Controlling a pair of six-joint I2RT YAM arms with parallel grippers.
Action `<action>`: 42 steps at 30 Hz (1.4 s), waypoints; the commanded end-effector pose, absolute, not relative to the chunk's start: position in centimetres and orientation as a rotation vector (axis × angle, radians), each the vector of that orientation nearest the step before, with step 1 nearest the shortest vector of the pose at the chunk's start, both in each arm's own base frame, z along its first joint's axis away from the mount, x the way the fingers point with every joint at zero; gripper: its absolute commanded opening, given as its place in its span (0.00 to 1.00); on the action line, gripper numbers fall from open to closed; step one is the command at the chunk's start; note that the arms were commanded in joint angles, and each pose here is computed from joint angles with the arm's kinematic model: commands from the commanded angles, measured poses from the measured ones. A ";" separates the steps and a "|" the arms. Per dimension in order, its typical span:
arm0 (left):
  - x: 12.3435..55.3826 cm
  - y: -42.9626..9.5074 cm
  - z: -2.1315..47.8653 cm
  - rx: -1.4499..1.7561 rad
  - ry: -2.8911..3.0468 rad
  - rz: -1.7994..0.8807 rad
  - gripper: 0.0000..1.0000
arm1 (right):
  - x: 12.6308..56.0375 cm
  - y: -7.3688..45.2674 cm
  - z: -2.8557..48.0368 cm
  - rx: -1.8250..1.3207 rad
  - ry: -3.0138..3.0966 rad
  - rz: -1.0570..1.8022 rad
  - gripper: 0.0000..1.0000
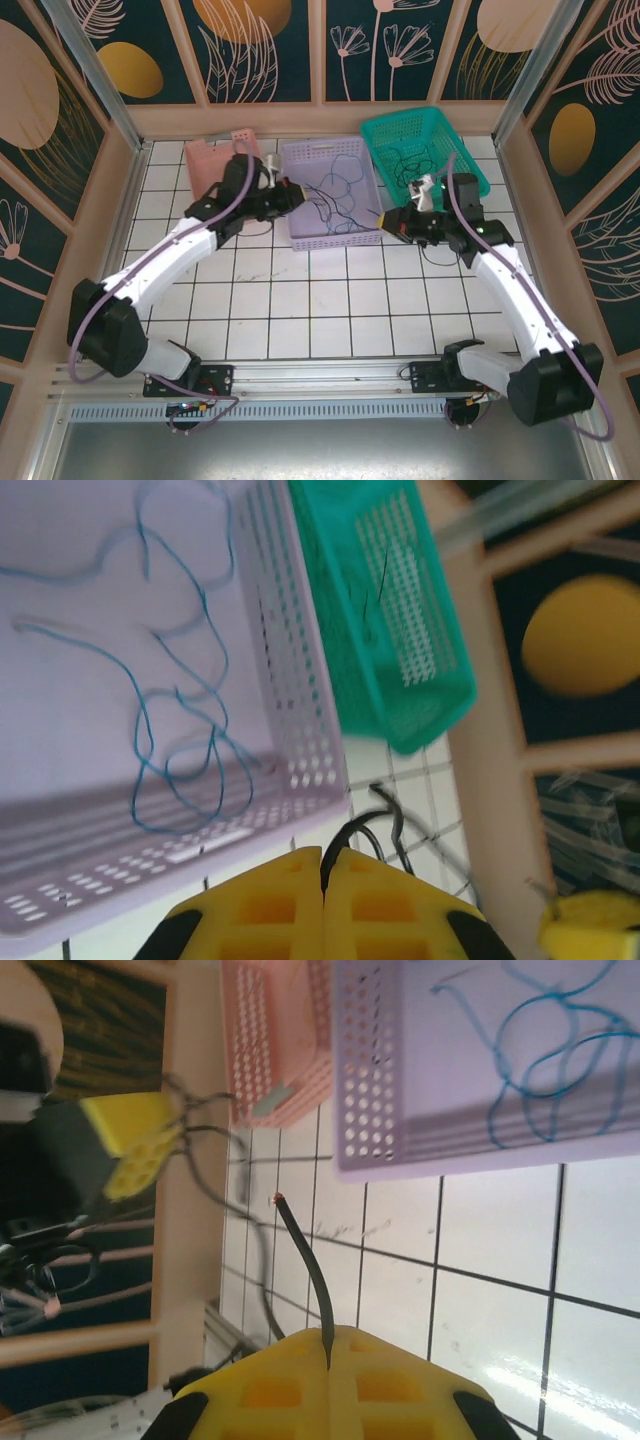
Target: Untangle the cables
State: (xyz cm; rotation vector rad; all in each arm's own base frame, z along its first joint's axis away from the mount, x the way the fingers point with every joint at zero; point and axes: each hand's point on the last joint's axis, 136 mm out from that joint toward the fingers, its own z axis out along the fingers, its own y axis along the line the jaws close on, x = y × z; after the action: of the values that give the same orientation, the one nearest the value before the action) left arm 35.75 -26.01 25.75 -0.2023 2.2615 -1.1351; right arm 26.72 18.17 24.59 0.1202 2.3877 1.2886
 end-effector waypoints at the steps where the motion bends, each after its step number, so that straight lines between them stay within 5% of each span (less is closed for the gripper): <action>1: 37.3 -23.4 30.2 -0.377 2.083 -1.171 0.00 | 27.3 16.3 24.7 0.314 2.319 1.251 0.00; 7: 37.8 -22.2 31.8 -0.378 2.045 -1.121 0.00 | 27.9 13.3 24.6 0.566 2.220 1.215 0.00; 13: 35.5 -27.5 29.1 -0.039 2.224 -1.328 0.00 | 30.2 11.5 28.8 0.630 2.031 1.272 0.00; 26: 25.6 -36.1 24.5 0.573 2.389 -1.380 0.00 | 42.8 8.1 42.7 0.397 1.797 1.052 0.00; 35: 19.8 -40.3 23.6 0.912 2.387 -1.425 0.00 | 49.7 10.3 43.4 0.264 1.844 1.148 0.00; 42: 20.3 -41.8 25.9 0.841 2.320 -1.485 0.00 | 50.4 12.2 43.0 0.158 1.965 1.174 0.00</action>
State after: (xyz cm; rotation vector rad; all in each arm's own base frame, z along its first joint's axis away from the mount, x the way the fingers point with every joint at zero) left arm 26.36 -41.51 27.60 0.7071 2.1627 -1.3396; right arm 48.30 15.24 37.42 0.2608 2.1676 1.3517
